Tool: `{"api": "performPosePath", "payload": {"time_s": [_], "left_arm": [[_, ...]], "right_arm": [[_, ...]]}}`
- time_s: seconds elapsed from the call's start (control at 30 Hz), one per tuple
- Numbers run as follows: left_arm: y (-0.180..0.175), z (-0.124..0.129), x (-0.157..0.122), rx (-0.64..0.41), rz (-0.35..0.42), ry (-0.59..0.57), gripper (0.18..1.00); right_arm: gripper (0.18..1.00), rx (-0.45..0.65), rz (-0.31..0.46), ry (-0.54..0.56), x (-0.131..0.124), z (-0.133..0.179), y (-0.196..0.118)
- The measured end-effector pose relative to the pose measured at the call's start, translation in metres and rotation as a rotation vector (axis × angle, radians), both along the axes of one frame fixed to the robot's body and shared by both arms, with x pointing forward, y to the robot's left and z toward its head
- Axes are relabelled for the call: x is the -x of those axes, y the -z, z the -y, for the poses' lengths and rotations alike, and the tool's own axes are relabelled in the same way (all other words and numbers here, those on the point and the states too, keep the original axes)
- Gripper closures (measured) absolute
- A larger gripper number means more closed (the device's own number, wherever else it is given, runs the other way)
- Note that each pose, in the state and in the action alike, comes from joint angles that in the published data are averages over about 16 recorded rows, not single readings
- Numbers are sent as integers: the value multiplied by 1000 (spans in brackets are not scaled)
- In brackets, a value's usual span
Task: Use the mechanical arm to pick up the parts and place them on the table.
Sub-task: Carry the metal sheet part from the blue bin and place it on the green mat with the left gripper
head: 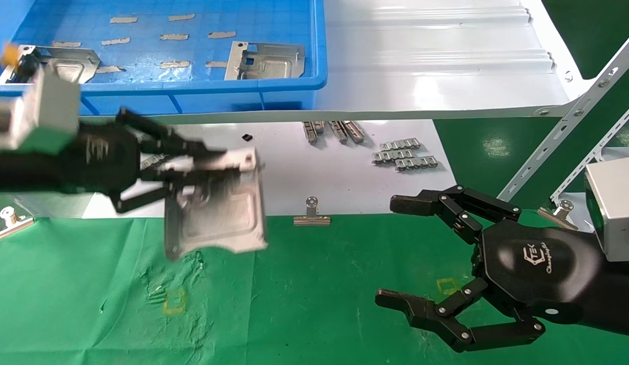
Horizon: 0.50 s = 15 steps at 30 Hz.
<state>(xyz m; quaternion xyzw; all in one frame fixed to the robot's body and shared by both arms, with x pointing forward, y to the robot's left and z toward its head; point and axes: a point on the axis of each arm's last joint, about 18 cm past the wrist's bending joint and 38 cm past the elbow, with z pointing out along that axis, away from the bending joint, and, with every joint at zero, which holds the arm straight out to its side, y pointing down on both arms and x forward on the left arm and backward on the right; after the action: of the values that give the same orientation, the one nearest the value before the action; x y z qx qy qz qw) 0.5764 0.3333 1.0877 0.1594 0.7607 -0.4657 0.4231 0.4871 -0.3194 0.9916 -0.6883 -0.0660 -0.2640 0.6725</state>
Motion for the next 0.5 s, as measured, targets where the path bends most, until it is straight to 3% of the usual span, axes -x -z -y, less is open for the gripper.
{"api": "performPosePath", "payload": {"time_s": [0.3,0.5], "left_arm": [[72,-31,-28,-221,-14,-83,912],[107,-41,-40,-293,-45,-98,912]], "right_arm": [[178,0,0,0,0,0,0],[178,0,0,0,0,0,0]]}}
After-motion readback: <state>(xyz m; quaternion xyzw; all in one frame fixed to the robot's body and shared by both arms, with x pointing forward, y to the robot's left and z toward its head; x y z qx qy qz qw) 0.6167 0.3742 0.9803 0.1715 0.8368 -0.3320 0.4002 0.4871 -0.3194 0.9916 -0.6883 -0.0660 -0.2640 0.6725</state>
